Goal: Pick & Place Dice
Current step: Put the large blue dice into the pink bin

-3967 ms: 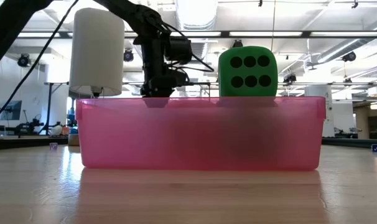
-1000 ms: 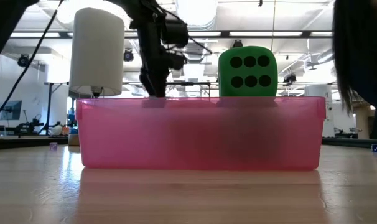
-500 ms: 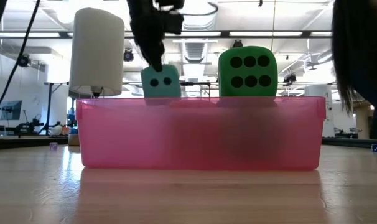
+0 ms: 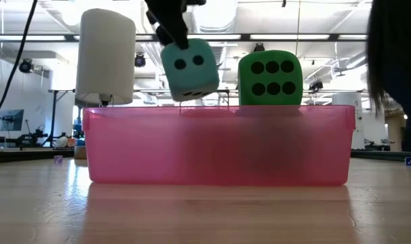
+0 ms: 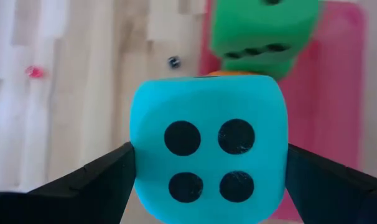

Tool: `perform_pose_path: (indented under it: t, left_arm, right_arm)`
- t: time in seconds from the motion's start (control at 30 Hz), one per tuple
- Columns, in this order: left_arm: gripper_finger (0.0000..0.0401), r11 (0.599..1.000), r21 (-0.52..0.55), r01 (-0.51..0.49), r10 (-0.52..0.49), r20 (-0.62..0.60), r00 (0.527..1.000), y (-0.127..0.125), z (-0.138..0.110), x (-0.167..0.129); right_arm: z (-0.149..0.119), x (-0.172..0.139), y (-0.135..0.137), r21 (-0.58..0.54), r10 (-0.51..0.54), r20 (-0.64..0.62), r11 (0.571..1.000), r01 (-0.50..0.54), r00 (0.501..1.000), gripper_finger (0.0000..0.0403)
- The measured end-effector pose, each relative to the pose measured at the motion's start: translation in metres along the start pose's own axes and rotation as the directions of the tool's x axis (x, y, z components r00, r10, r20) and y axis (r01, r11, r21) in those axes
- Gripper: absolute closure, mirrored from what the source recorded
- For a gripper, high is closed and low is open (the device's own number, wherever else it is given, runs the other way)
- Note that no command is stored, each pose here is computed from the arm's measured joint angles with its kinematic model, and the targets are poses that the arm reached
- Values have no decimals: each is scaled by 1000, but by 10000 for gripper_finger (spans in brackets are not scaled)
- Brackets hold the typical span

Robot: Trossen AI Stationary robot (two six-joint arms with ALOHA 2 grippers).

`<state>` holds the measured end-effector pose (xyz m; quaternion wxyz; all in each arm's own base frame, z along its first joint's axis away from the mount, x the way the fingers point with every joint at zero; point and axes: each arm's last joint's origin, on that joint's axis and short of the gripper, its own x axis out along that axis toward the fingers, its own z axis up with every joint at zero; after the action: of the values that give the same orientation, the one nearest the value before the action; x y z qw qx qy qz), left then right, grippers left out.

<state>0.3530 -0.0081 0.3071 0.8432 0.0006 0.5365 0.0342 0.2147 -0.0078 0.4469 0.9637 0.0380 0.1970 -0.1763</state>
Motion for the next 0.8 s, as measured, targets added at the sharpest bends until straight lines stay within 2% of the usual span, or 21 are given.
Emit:
perform_pose_path:
  t: [0.23,0.47,0.8]
  left_arm:
    - [34,1000,-7,12,-12,39,999,-19,4,3]
    - [24,1000,3,10,-10,27,1000,-21,6,15]
    - [5,999,8,33,-33,25,999,-22,7,16]
  right_arm:
    - [0,0,0,-1,0,0,1000,0,1000,3]
    - [0,0,0,0,0,0,1000,0,1000,3]
    - [0,0,0,0,0,0,1000,0,1000,3]
